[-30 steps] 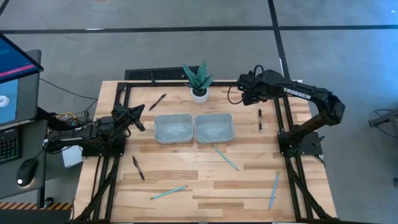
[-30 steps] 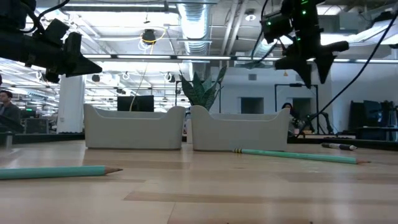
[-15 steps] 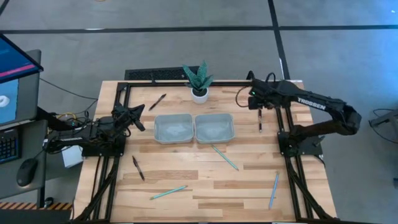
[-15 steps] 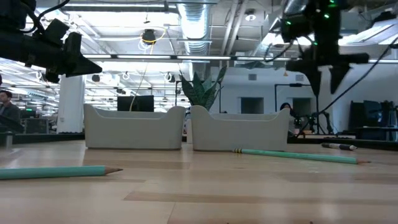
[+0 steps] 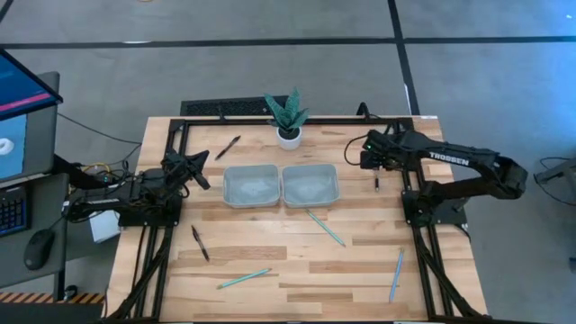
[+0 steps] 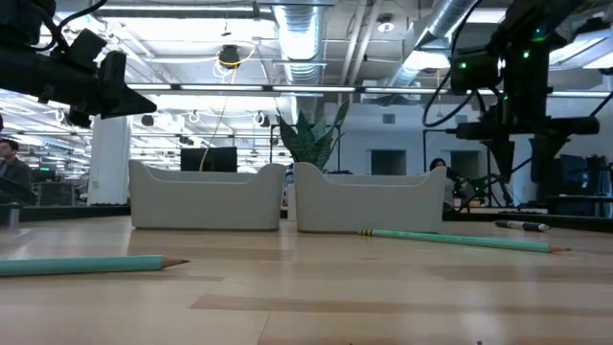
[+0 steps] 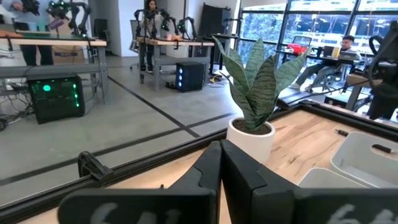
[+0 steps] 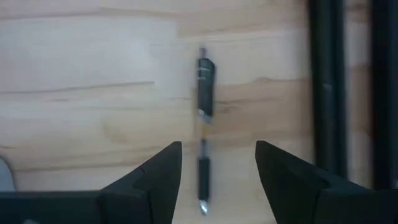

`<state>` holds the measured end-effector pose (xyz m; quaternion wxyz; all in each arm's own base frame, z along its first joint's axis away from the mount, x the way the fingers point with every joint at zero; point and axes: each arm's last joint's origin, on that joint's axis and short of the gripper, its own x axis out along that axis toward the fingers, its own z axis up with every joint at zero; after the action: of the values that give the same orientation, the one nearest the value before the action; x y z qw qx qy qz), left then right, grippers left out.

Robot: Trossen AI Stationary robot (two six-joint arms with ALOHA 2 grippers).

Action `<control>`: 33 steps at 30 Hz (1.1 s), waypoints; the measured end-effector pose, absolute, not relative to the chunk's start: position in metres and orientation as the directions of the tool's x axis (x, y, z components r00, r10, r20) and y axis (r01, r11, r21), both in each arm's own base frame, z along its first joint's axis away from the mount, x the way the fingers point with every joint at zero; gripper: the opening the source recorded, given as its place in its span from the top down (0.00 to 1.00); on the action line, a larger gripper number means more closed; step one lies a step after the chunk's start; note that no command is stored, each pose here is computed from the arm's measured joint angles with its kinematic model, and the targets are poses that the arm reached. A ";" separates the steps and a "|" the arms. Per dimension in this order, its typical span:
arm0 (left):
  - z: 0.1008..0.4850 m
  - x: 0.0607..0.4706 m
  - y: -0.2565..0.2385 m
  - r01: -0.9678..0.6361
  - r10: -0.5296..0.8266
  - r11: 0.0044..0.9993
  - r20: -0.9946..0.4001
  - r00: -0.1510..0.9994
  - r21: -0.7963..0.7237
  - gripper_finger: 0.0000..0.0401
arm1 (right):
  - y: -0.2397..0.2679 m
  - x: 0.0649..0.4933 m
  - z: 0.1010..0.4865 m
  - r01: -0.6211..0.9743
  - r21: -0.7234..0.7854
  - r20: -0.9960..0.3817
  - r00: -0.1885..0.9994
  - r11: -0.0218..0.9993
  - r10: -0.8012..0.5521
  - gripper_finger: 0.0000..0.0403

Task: Sort pens & pencils
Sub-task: Put the top right black pen into the right gray bin

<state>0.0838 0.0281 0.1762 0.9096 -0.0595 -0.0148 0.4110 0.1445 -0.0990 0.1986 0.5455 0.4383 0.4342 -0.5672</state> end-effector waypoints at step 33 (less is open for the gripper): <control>0.175 0.084 0.028 -0.743 0.745 0.660 -0.031 0.667 -0.114 1.00 | -0.157 0.150 0.134 0.998 -0.052 -0.987 -0.056 -0.029 -0.150 0.44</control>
<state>0.0839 0.0280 0.1752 0.9110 -0.0584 -0.0093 0.4082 0.1500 -0.1572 0.1344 0.5165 0.4532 0.4679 -0.5558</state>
